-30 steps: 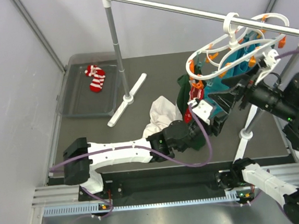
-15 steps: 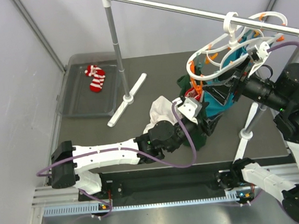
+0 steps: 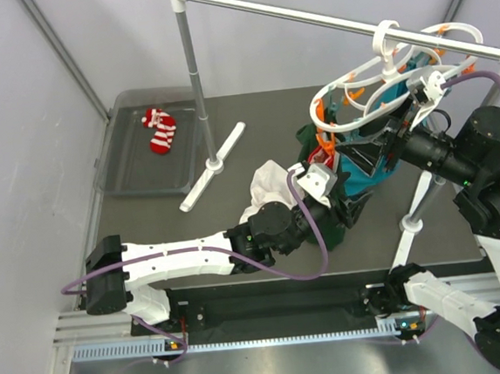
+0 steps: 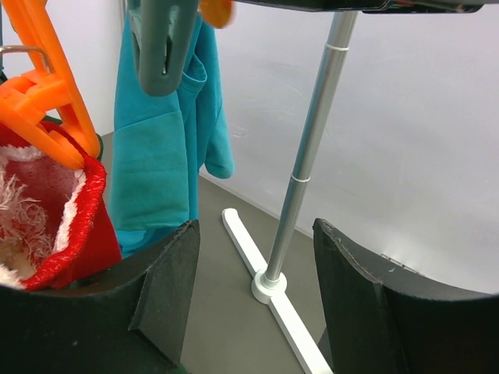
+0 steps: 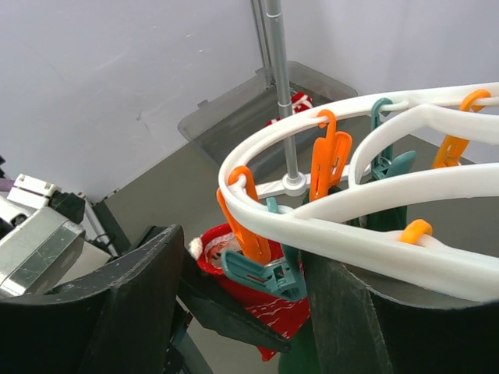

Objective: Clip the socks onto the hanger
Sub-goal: Adjust the hanger on the clothesline, then open the clamp at the hanger.

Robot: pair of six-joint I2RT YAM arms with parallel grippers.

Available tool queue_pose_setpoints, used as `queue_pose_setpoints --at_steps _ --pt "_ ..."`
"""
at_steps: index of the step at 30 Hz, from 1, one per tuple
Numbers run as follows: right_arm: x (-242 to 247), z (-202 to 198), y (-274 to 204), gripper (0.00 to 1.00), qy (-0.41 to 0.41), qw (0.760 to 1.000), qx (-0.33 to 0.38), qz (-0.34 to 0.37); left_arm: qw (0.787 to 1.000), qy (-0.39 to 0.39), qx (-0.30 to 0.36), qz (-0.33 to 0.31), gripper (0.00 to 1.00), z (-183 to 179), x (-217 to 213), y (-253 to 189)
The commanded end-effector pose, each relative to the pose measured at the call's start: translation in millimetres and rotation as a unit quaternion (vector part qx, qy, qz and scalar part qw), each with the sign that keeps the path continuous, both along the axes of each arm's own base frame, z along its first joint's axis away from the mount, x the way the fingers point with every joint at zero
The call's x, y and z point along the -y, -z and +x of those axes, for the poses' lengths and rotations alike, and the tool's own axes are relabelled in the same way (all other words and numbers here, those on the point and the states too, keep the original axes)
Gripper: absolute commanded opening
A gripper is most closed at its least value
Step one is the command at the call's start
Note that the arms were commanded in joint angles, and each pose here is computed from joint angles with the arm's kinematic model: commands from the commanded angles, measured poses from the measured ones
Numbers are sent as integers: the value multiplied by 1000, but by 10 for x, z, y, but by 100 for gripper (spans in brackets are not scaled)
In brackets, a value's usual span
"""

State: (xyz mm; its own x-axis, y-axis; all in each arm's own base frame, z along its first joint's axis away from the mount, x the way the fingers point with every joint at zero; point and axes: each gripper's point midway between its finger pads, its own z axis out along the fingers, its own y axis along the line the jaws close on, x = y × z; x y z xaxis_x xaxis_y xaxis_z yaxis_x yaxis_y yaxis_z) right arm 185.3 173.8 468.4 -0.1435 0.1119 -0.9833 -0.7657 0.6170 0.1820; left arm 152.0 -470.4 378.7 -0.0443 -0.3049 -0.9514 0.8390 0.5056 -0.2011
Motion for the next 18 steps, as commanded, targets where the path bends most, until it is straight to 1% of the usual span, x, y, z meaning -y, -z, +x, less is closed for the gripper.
queue_pose_setpoints --at_steps 1,4,10,14,16,18 --pt "2 30 -31 60 7 1000 17 -4 999 6 1 -35 65 -29 -103 -245" --pt "24 57 9 56 17 1000 14 -10 999 9 1 -37 65 -39 -106 -261" --pt "22 57 13 54 18 1000 12 -8 999 8 -2 -36 65 -37 -115 -268" --pt "25 64 9 49 19 1000 12 -9 999 12 -4 -39 65 -53 -132 -290" --pt "32 59 -1 48 22 1000 13 -7 999 14 -6 -41 65 -57 -137 -290" --pt "34 64 8 43 23 1000 10 -7 999 17 -8 -42 65 -73 -142 -297"
